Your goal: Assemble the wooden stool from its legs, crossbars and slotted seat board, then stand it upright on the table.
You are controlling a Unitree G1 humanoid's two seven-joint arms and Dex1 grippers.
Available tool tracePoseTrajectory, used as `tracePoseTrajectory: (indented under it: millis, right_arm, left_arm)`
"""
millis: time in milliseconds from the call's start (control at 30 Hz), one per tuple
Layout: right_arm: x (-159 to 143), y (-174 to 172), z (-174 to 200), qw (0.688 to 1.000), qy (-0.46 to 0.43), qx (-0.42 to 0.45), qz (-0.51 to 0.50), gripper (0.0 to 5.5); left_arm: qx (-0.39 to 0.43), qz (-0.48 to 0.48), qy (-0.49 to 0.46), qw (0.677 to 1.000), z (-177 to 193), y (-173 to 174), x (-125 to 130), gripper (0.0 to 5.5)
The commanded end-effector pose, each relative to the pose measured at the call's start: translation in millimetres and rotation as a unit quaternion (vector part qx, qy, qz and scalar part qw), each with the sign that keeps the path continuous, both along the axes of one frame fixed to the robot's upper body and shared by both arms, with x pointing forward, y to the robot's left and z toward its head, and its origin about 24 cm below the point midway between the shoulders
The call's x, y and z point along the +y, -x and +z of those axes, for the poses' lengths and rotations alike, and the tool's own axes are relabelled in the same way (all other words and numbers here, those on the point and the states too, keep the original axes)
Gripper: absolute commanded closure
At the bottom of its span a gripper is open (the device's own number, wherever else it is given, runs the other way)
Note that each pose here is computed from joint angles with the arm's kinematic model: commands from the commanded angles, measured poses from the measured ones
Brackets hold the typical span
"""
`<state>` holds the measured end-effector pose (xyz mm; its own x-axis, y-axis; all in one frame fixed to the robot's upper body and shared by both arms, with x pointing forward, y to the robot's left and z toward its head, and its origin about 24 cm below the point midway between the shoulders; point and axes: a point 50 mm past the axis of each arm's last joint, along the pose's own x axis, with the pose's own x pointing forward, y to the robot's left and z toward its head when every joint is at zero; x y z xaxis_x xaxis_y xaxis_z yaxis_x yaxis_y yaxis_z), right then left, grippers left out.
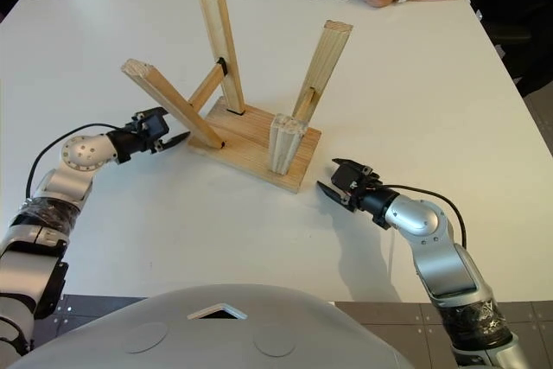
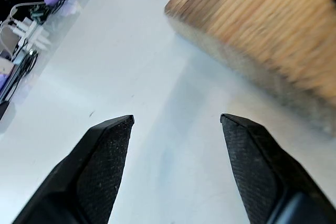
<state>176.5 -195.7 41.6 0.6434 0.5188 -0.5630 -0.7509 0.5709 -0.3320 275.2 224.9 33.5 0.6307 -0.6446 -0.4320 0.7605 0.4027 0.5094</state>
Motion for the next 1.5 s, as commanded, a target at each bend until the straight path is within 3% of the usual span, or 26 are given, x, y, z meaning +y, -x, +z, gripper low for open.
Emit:
tracePoseTrajectory:
  millis: [33, 133, 300, 633, 933, 1500]
  right_arm:
    - [19, 0, -5, 0.999, -0.040, 0.013, 0.000, 2.52]
    - [31, -4, 8, 0.995, -0.096, -0.002, -0.006, 2.52]
    - [18, 2, 30, 0.994, -0.111, -0.003, 0.013, 2.52]
    - [14, 19, 68, 0.989, -0.129, -0.003, 0.074, 2.52]
    - [13, 28, 76, 0.988, -0.117, 0.003, 0.098, 2.52]
    - [8, 32, 114, 0.977, -0.170, -0.019, 0.129, 2.52]
  left_arm:
    - [0.107, -0.058, 0.049, 0.991, -20, 39, -15, 2.42]
    - [0.130, -0.070, 0.120, 0.982, -4, 48, -33, 2.42]
    - [0.145, -0.058, 0.191, 0.969, 27, 56, -43, 2.42]
    - [0.206, -0.107, 0.178, 0.956, 57, 100, -40, 2.42]
    - [0.192, -0.100, 0.219, 0.951, 87, 84, -36, 2.42]
    - [0.222, -0.142, 0.242, 0.934, 113, 90, -30, 2.42]
